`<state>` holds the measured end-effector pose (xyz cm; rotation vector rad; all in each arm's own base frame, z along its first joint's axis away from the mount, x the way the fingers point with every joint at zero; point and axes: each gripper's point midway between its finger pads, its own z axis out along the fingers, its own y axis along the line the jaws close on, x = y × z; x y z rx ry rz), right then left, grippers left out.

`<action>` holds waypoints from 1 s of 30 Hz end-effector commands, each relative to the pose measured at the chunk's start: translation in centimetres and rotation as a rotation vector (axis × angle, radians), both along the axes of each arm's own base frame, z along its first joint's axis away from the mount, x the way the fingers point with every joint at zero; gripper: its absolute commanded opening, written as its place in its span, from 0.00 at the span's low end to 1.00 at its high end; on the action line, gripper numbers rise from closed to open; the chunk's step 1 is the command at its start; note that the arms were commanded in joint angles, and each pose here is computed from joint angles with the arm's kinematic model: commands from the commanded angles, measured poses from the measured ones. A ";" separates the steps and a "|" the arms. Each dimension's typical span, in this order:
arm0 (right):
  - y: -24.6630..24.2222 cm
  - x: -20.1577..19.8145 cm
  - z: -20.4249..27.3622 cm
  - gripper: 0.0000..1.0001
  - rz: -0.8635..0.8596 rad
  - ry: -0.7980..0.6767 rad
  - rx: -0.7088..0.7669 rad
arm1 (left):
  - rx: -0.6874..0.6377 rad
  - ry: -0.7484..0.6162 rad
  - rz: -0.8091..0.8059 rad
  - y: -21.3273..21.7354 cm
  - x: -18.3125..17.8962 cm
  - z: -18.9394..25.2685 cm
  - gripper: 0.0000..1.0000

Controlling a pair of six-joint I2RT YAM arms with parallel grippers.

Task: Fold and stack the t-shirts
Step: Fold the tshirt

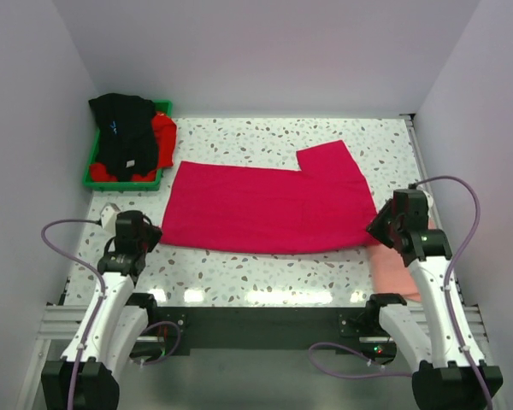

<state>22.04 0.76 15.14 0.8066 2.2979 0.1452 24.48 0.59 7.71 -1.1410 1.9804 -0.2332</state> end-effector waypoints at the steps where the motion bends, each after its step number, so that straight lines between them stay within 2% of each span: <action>1: -0.1 -2.2 -0.1 0.41 -0.008 0.023 0.005 | -0.016 0.025 0.004 -0.1 -1.2 -0.5 0.41; 3: -0.1 -2.3 0.6 0.52 0.007 0.002 -0.005 | -0.019 -0.012 -0.010 -0.3 -0.9 0.7 0.52; 4: -0.1 -2.1 1.0 0.55 0.017 -0.012 -0.007 | -0.023 -0.032 -0.022 -0.5 -0.6 1.3 0.55; 7: 1.7 0.1 2.8 0.61 0.142 -0.104 0.030 | 0.009 -0.162 -0.089 -0.9 1.7 4.8 0.56; 10: 2.9 3.2 3.9 0.64 0.205 -0.148 0.060 | 0.043 -0.188 -0.137 -1.2 4.4 7.1 0.56; 11: 3.1 4.8 4.3 0.64 0.213 -0.182 0.064 | 0.060 -0.124 -0.152 -1.1 5.3 5.9 0.56; 13: 3.3 7.3 3.9 0.64 0.227 -0.152 0.070 | 0.087 -0.134 -0.163 -0.9 7.8 7.5 0.55; 14: 3.4 8.7 4.4 0.64 0.230 -0.175 0.066 | 0.096 -0.075 -0.172 -0.8 8.9 6.1 0.54; 15: 3.4 10.1 2.9 0.63 0.241 -0.130 0.061 | 0.122 -0.093 -0.184 -0.6 10.4 7.3 0.54; 16: 3.3 11.6 4.0 0.63 0.241 -0.154 0.047 | 0.134 -0.093 -0.181 -0.5 11.4 7.4 0.53; 23: 2.5 21.4 3.6 0.57 0.236 -0.158 -0.019 | 0.221 -0.019 -0.264 -1.7 20.8 5.9 0.49; 25: 2.7 23.8 4.5 0.57 0.238 -0.191 -0.016 | 0.242 0.003 -0.274 -2.1 22.3 5.3 0.49; 26: 2.8 24.8 3.2 0.56 0.242 -0.168 -0.013 | 0.248 0.040 -0.298 -2.9 23.0 3.5 0.48; 27: 2.9 26.0 3.7 0.56 0.247 -0.186 -0.019 | 0.268 0.024 -0.308 -3.3 24.4 4.3 0.48; 30: 3.1 28.4 2.8 0.56 0.259 -0.180 -0.032 | 0.315 0.067 -0.316 -4.1 26.6 2.8 0.47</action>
